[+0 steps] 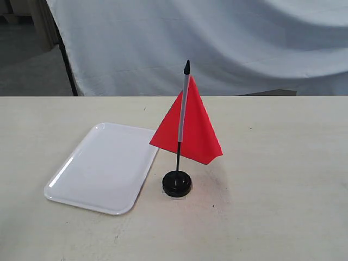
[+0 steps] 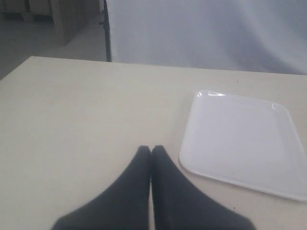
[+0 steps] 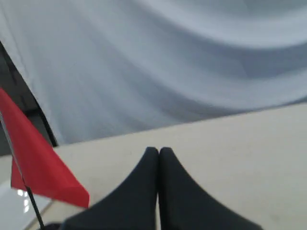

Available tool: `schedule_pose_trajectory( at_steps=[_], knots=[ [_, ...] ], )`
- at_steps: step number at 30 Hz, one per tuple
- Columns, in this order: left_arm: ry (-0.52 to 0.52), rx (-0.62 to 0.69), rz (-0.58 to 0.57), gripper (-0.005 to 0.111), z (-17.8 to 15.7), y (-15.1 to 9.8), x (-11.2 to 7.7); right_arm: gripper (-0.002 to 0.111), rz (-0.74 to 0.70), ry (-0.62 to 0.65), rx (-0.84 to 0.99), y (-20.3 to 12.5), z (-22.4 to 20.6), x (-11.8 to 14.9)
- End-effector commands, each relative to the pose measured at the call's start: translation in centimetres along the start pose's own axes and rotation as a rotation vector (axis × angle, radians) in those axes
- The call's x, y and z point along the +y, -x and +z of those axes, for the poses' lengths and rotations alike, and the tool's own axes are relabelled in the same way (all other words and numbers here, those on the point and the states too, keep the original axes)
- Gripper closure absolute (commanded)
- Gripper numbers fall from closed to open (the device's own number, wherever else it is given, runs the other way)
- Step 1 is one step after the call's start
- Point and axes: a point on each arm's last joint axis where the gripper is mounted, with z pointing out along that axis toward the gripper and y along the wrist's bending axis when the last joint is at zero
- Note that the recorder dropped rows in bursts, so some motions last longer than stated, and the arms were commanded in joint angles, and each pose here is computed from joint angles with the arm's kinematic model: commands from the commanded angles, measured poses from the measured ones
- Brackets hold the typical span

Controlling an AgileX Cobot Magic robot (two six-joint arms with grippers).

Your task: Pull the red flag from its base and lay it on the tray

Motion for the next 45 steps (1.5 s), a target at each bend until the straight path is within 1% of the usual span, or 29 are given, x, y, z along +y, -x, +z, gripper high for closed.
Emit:
schedule_pose_trajectory(
  at_steps=[1,6,8,10,13,14,18,21,25,28,29,32,34,36,40,42,45],
  knots=[
    [-0.003,-0.007,0.001,0.107,0.0,0.0,0.0,0.108,-0.005,0.044,-0.215,1.9,-0.3,0.4],
    [-0.003,-0.007,0.001,0.107,0.0,0.0,0.0,0.108,-0.004,0.071,-0.357,3.1,-0.6,0.6],
    [-0.003,-0.007,0.001,0.107,0.0,0.0,0.0,0.108,0.021,0.092,-0.437,3.8,-0.9,0.8],
    [-0.003,-0.007,0.001,0.107,0.0,0.0,0.0,0.108,0.098,0.13,-0.515,4.5,-1.3,0.9],
    [-0.003,-0.007,0.001,0.107,0.0,0.0,0.0,0.108,0.263,0.179,-0.519,4.6,-1.4,0.9],
    [-0.003,-0.007,0.001,0.107,0.0,0.0,0.0,0.108,0.281,0.186,-0.524,4.7,-1.4,0.9],
    [-0.003,-0.007,0.001,0.107,0.0,0.0,0.0,0.108,0.235,0.225,-0.6,5.4,-1.5,1.3],
    [-0.003,-0.007,0.001,0.107,0.0,0.0,0.0,0.108,0.181,0.25,-0.596,5.6,-0.5,1.7],
    [-0.003,-0.007,0.001,0.107,0.0,0.0,0.0,0.108,0.108,0.223,-0.495,4.9,2.2,1.8],
    [-0.003,-0.007,0.001,0.107,0.0,0.0,0.0,0.108,0.044,0.208,-0.352,3.6,5.0,1.9],
    [-0.003,-0.007,0.001,0.107,0.0,0.0,0.0,0.108,0.023,0.223,-0.314,3.2,5.9,2.0],
    [-0.003,-0.007,0.001,0.107,0.0,0.0,0.0,0.108,-0.048,0.3,-0.174,1.5,8.8,2.7],
    [-0.003,-0.007,0.001,0.107,0.0,0.0,0.0,0.108,-0.096,0.377,-0.06,-0.5,10.7,3.1],
    [-0.003,-0.007,0.001,0.107,0.0,0.0,0.0,0.108,-0.1,0.44,0.072,-2.9,12.6,3.3],
    [-0.003,-0.007,0.001,0.107,0.0,0.0,0.0,0.108,-0.092,0.5,0.3,-7.8,15.9,3.2],
    [-0.003,-0.007,0.001,0.107,0.0,0.0,0.0,0.109,-0.096,0.531,0.368,-9.9,17.1,3.7],
    [-0.003,-0.007,0.001,0.107,0.0,0.0,0.0,0.109,-0.151,0.608,0.385,-11.3,17.8,5.2]
  ],
)
